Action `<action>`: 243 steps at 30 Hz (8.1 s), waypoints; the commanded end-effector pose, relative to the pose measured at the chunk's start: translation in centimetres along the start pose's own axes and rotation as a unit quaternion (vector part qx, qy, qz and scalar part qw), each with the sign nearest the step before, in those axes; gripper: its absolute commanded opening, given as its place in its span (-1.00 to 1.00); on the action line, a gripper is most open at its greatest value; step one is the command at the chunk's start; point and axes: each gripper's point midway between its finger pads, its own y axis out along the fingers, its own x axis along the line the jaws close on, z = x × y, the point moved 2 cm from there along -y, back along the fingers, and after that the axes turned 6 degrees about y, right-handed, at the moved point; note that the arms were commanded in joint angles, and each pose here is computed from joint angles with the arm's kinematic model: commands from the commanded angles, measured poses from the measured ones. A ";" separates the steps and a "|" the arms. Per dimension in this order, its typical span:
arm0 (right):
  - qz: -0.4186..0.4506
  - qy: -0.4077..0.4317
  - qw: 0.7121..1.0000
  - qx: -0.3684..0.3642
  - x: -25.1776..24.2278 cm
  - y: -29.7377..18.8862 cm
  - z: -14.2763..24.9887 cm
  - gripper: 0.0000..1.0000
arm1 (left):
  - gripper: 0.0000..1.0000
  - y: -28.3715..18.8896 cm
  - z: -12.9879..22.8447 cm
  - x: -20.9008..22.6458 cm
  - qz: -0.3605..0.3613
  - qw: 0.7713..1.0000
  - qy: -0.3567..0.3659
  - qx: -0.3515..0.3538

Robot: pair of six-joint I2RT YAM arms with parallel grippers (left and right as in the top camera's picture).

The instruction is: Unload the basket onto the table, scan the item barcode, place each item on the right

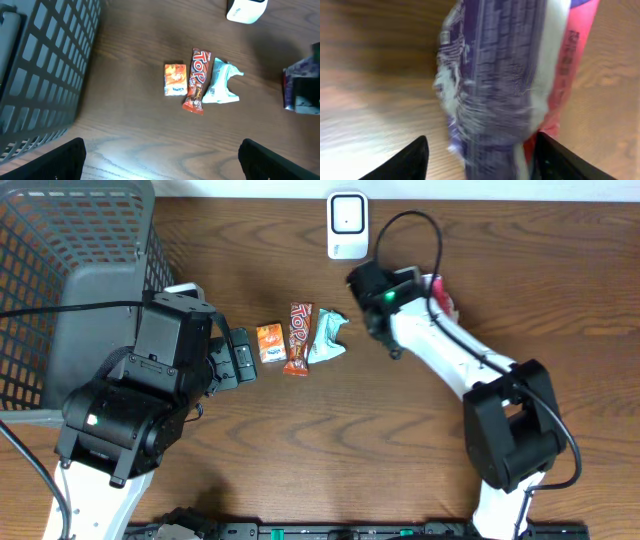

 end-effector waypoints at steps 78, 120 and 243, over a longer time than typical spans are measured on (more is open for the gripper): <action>-0.496 0.361 0.754 -0.234 -0.8 -2.0 -19.8 -0.98 | 0.96 -0.1 -0.1 0.1 -0.003 1.000 -0.002 -0.002; -0.613 0.433 0.636 -0.179 -23.6 3.3 -15.8 0.99 | 0.96 -0.1 -0.1 0.1 -0.003 1.000 -0.002 -0.002; -0.328 0.043 0.919 0.215 0.3 -2.4 -1.7 0.35 | 0.96 -0.1 -0.1 0.1 -0.003 1.000 -0.002 -0.002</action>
